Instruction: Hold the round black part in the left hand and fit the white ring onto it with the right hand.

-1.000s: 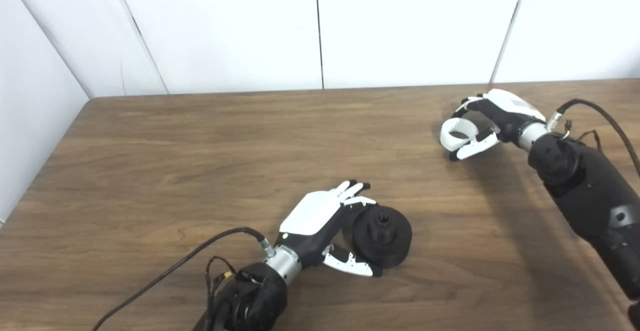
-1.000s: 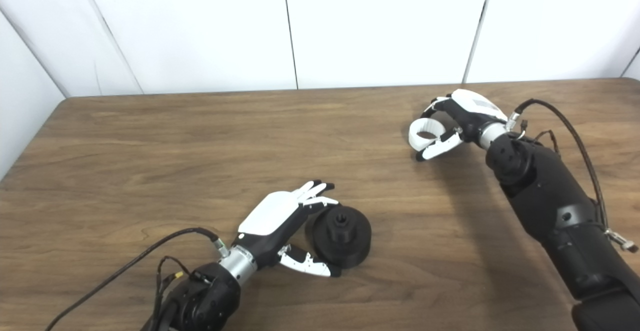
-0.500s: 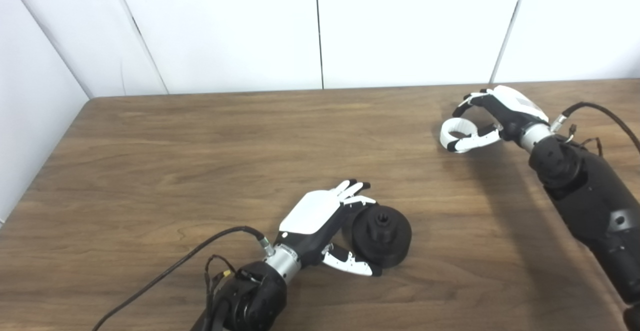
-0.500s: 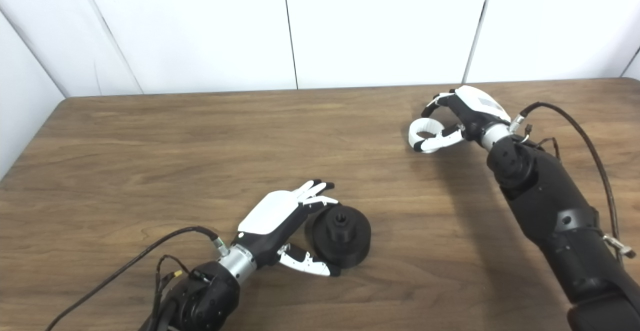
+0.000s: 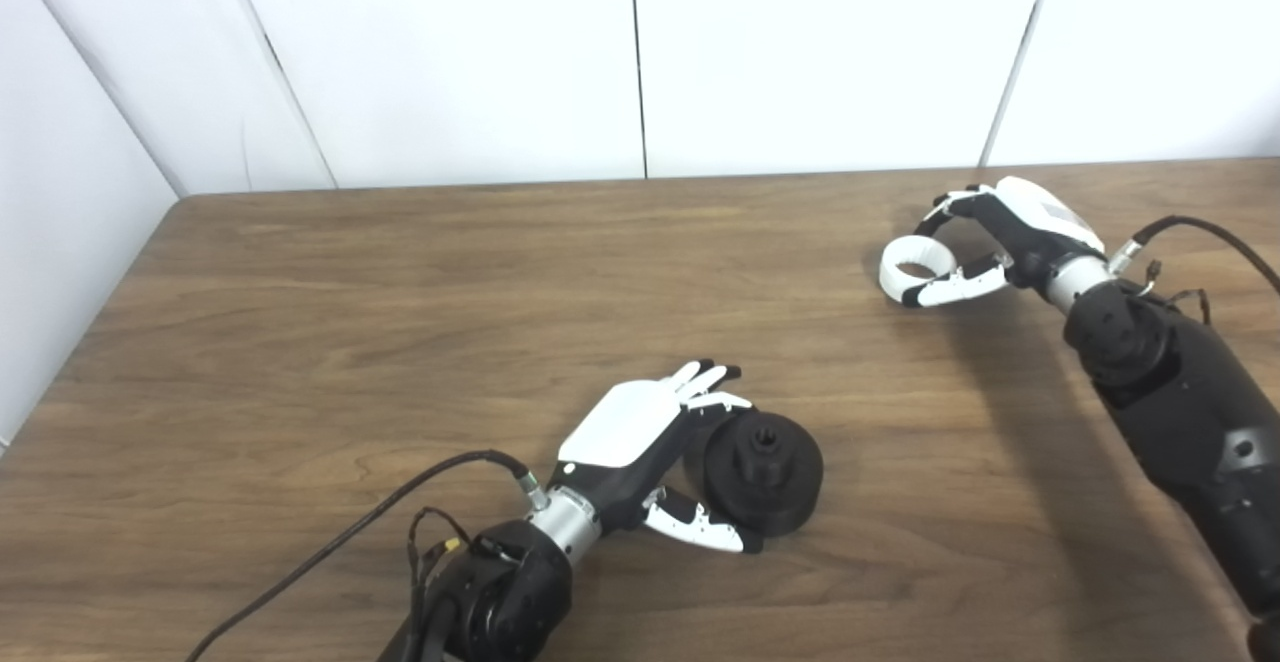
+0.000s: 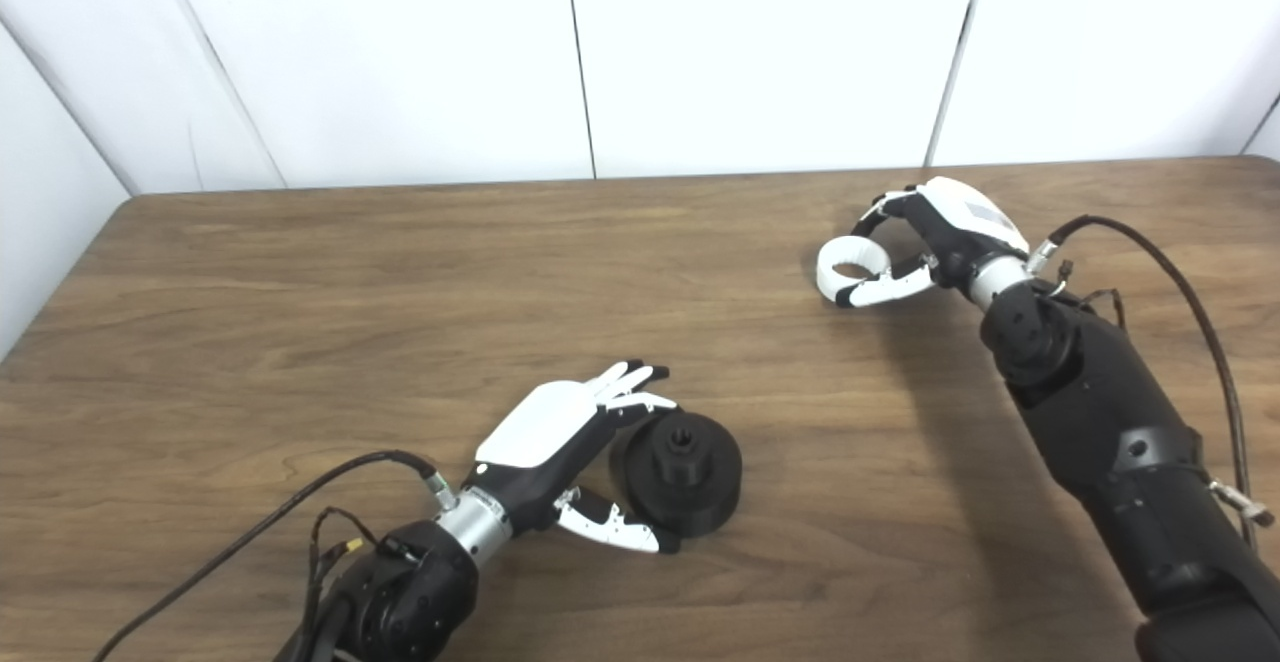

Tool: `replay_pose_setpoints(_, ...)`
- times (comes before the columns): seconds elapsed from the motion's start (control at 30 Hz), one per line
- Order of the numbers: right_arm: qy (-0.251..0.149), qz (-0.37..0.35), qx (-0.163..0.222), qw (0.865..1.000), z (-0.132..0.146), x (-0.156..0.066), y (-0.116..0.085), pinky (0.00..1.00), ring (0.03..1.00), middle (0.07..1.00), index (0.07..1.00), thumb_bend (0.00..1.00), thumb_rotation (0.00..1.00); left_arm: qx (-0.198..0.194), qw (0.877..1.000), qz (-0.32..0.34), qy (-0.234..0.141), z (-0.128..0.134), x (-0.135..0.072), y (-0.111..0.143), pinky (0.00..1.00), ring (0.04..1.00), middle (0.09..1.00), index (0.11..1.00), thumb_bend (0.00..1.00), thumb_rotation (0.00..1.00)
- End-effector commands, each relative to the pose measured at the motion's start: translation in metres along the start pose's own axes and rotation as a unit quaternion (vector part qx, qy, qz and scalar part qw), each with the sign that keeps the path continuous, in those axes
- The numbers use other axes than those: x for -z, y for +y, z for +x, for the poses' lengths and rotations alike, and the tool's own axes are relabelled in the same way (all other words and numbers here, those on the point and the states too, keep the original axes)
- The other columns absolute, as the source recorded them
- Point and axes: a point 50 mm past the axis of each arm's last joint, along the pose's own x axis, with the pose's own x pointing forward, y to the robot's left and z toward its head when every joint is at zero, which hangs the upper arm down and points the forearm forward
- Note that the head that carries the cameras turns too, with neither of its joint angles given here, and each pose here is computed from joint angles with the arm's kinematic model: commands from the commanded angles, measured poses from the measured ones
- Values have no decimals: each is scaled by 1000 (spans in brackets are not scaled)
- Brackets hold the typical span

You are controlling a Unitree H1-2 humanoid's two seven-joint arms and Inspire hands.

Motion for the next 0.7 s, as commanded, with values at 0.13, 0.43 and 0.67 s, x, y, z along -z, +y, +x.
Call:
replay_pose_setpoints(0.13, -29, -6, 40, 999, 7, -13, -27, 923, 975, 883, 649, 780, 275, 45, 999, -5, 28, -4, 9, -9, 905, 1000, 974, 769, 963, 382)
replay_pose_setpoints(0.43, -28, -2, 42, 999, 5, -14, -24, 930, 975, 882, 643, 777, 252, 44, 999, -7, 27, -4, 9, -10, 902, 1000, 975, 769, 960, 365)
replay_pose_setpoints(0.67, -32, -2, 49, 998, 6, -15, -24, 919, 967, 877, 631, 772, 246, 43, 999, -8, 27, -4, 11, -10, 902, 1000, 970, 765, 970, 371)
